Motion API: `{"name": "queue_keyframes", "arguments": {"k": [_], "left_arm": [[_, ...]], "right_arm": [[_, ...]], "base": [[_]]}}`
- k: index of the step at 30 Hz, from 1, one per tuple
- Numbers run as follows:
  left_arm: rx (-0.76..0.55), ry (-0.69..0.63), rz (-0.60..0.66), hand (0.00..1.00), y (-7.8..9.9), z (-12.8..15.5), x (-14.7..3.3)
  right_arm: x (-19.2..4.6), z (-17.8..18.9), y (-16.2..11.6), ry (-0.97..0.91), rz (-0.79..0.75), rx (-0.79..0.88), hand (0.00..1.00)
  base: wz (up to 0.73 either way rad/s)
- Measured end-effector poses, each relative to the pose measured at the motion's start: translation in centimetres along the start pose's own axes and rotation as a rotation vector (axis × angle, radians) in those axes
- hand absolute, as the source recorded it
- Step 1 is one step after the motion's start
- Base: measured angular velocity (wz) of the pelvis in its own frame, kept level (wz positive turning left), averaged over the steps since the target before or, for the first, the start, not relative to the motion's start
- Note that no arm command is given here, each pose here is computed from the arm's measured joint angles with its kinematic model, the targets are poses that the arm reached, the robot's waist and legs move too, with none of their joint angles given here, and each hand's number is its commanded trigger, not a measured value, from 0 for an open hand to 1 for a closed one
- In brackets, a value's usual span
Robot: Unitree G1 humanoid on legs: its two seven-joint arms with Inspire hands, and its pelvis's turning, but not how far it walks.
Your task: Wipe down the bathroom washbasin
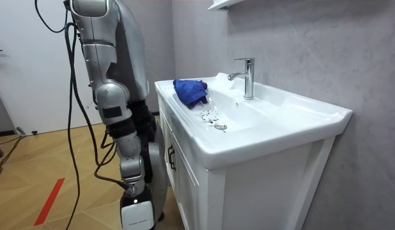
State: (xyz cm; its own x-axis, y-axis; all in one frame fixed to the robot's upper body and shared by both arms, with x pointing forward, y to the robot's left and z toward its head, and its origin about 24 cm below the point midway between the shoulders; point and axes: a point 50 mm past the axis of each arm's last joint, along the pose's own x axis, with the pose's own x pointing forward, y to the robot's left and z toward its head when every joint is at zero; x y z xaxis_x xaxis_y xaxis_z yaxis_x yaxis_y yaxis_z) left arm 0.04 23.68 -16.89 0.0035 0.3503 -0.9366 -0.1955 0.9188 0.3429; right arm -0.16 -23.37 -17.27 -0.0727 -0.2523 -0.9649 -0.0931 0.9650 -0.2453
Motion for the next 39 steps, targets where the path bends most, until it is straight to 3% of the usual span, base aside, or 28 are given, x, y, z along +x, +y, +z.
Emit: {"name": "queue_keyframes", "arguments": {"k": [4,20,33,39], "left_arm": [[-0.110,0.004,0.036,0.00,0.3,-0.3,0.0],[-0.165,0.017,0.081,0.00,0.4,-1.0,-0.1],[-0.315,0.058,0.106,0.00,0.4,-1.8,-0.2],[-0.502,0.053,0.219,0.00,1.9,-1.3,-0.2]], "right_arm": [[0.0,-0.1,-0.1,0.002,-0.003,0.014,0.00],[0.0,0.0,-0.2,-0.004,-0.011,0.024,0.00],[0.0,-0.1,-0.7,-0.001,-0.038,0.048,0.00],[0.0,-0.4,-1.1,0.005,-0.045,0.058,0.00]], "base": [[0.00],[0.00],[0.01],[0.02]]}}
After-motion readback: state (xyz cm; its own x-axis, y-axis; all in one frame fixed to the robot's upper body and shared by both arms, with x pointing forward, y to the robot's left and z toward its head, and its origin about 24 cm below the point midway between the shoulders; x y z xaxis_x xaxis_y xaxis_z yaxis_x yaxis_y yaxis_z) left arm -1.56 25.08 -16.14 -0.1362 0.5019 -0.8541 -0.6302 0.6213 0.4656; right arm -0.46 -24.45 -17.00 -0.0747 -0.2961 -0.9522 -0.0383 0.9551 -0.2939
